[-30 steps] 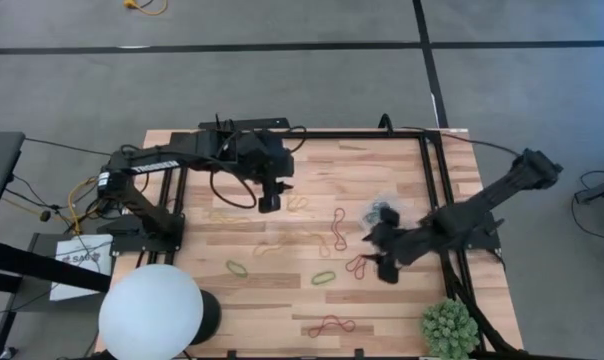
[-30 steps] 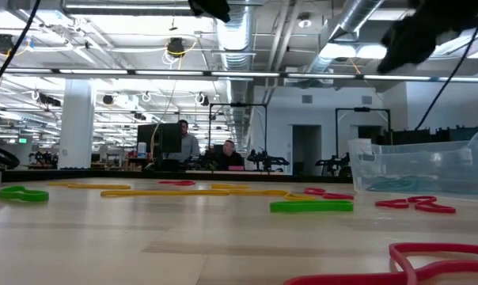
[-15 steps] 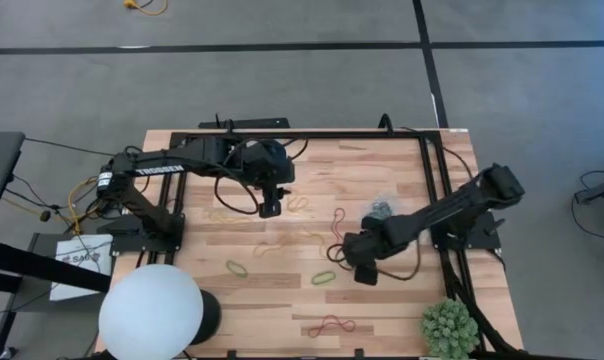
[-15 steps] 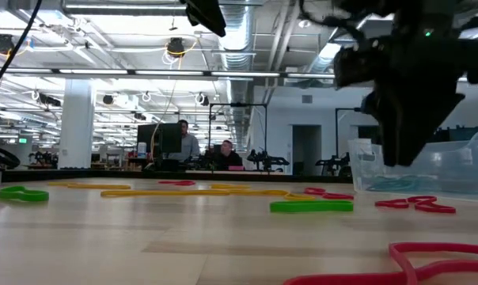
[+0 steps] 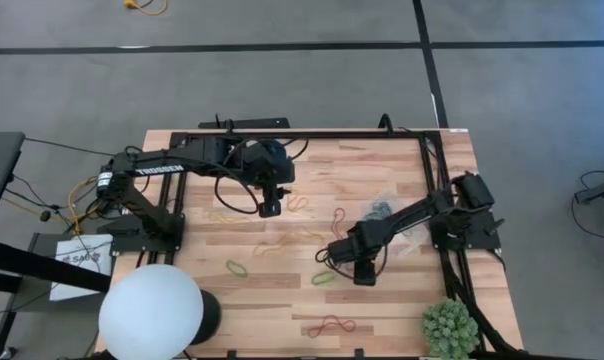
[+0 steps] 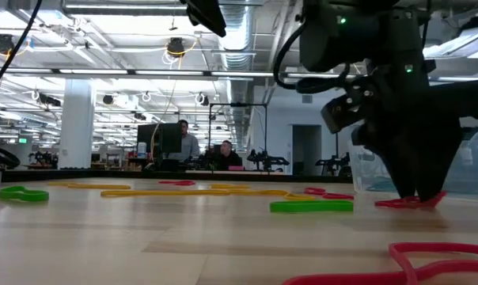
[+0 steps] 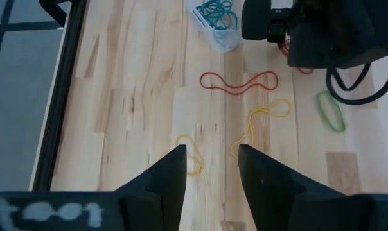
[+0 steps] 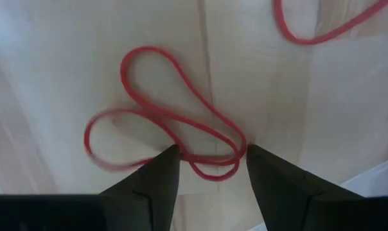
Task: Pick and place items into bin
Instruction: Put the red rubber band into the transparent bin
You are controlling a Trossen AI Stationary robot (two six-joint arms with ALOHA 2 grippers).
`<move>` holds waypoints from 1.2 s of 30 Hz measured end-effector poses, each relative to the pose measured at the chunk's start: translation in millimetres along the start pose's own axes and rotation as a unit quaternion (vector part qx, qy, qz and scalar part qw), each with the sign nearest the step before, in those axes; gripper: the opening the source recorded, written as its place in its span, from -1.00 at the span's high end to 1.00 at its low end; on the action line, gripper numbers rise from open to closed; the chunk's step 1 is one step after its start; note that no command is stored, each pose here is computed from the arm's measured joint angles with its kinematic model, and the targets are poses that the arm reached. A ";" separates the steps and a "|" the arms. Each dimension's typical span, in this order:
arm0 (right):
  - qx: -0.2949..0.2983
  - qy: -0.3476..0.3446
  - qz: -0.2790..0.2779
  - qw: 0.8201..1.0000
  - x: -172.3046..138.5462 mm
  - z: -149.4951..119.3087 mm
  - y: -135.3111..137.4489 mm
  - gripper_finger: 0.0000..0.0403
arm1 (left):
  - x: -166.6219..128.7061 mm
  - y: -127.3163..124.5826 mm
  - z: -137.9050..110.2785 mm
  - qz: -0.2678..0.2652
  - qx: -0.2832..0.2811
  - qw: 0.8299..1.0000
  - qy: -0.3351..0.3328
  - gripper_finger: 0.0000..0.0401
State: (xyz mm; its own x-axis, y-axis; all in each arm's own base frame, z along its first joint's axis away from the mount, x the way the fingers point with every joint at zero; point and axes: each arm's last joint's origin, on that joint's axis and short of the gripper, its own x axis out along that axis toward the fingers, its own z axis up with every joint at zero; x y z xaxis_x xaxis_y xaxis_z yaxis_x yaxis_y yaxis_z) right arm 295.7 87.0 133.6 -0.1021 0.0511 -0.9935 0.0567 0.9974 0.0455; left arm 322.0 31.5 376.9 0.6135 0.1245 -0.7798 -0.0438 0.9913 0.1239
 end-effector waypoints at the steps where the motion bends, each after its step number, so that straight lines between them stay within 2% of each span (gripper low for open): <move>1: 0.003 0.005 0.000 1.000 2.1 1.0 -1.9 0.13 | 0.0 0.0 0.0 0.000 0.003 1.000 0.000 0.34; 4: 0.001 0.012 0.005 1.000 5.0 3.0 -6.5 0.15 | 0.0 0.0 0.2 0.000 0.006 1.000 -0.001 0.34; 8: -0.055 0.017 0.028 0.998 6.1 3.1 -6.5 0.29 | 0.0 0.0 0.2 0.000 0.006 1.000 -0.001 0.34; 11: -0.101 0.010 0.038 0.994 3.3 2.0 -5.0 0.52 | 0.0 0.0 0.0 0.000 0.006 1.000 0.000 0.34; 13: -0.106 0.002 0.041 0.993 -1.1 0.7 -4.2 0.74 | 0.0 -0.1 -0.4 0.000 0.006 1.000 0.002 0.34; 15: -0.106 -0.001 0.067 0.992 -6.5 -1.9 -2.8 0.92 | 0.0 0.0 -0.3 0.000 0.006 1.000 0.002 0.34; 19: -0.085 -0.029 0.108 0.990 -34.9 -13.1 0.2 0.93 | 0.0 -0.1 -0.3 0.000 0.006 1.000 0.002 0.34; 25: -0.072 -0.097 0.120 0.985 -85.1 -42.0 -1.1 0.98 | 0.0 -0.1 -0.3 -0.001 0.006 1.000 0.002 0.34; 30: -0.026 -0.137 0.044 0.989 -123.7 -86.2 -14.9 0.99 | 0.1 -0.2 -0.3 -0.001 0.006 1.000 0.002 0.34; 33: 0.031 -0.161 -0.014 0.986 -140.1 -113.6 -25.7 0.99 | 0.2 -0.1 -0.3 -0.001 0.004 1.000 0.002 0.34; 36: 0.076 -0.194 -0.026 0.978 -145.7 -130.4 -33.8 0.99 | 0.1 -0.2 -0.3 -0.001 0.004 1.000 0.002 0.34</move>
State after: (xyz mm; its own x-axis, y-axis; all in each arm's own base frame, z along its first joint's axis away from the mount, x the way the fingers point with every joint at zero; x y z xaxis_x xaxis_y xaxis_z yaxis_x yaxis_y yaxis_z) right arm 179.2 52.6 290.5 0.2740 -0.0517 -0.9603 0.2120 0.9772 0.0079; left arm 321.8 31.3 376.6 0.6108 0.1236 -0.7821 -0.0371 0.9911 0.1276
